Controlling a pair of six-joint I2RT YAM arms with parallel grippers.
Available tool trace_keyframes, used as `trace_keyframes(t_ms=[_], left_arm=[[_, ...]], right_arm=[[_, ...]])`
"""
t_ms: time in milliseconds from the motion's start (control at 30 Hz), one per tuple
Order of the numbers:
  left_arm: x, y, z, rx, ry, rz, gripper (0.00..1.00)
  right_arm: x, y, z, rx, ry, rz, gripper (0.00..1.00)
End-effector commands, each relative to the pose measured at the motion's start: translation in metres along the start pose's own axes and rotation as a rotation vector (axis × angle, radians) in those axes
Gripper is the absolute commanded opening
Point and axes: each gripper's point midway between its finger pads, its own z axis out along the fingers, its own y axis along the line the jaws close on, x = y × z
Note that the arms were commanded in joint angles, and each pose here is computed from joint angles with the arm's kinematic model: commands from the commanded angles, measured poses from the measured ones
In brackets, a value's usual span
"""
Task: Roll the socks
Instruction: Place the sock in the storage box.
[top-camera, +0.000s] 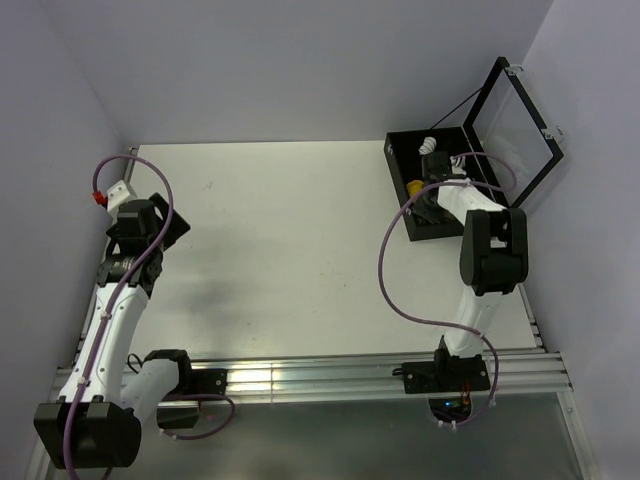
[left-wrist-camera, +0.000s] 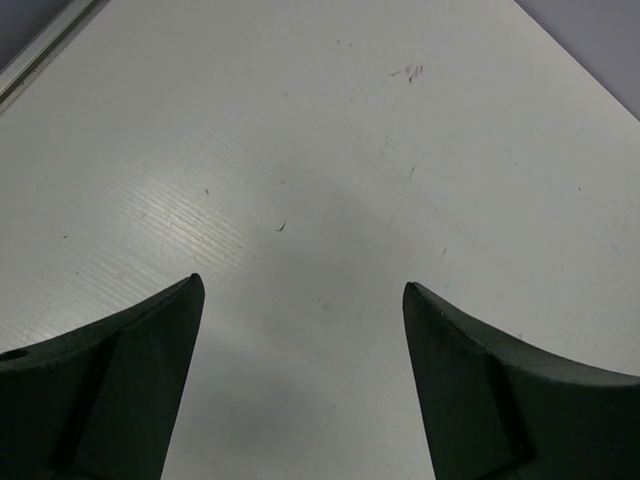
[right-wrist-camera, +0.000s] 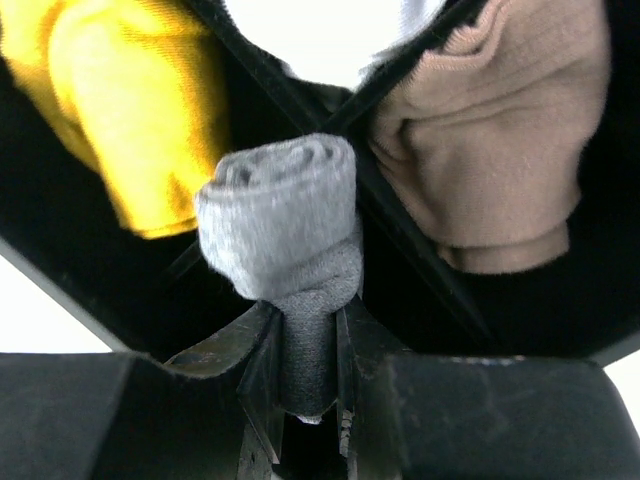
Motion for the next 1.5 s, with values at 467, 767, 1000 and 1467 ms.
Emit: trace_keyframes(t_ms=[467,767,1000,1467], left_arm=[[-0.005,-0.009,0.002,0.039,-0.019,0.010,0.85],[-0.005,-0.006,0.002,0.032,-0.021,0.007,0.85],[-0.006,-0.006,0.002,0.031,-0.025,0.006,0.85],[-0.005,-0.009,0.003,0.042,-0.014,0.008,0.85]], right_arm=[[-0.005,0.006,-0.015,-0.042,0.051,-0.099,0.26],[-0.022,0.012,-0.034,-0.069,0.000,-0.092,0.37],[-0.026,0.012,-0.036,-0.067,-0.018,-0.087,0.35],[0.003,0.001,-0.026,-0.043,0.081,-0.119,0.00]])
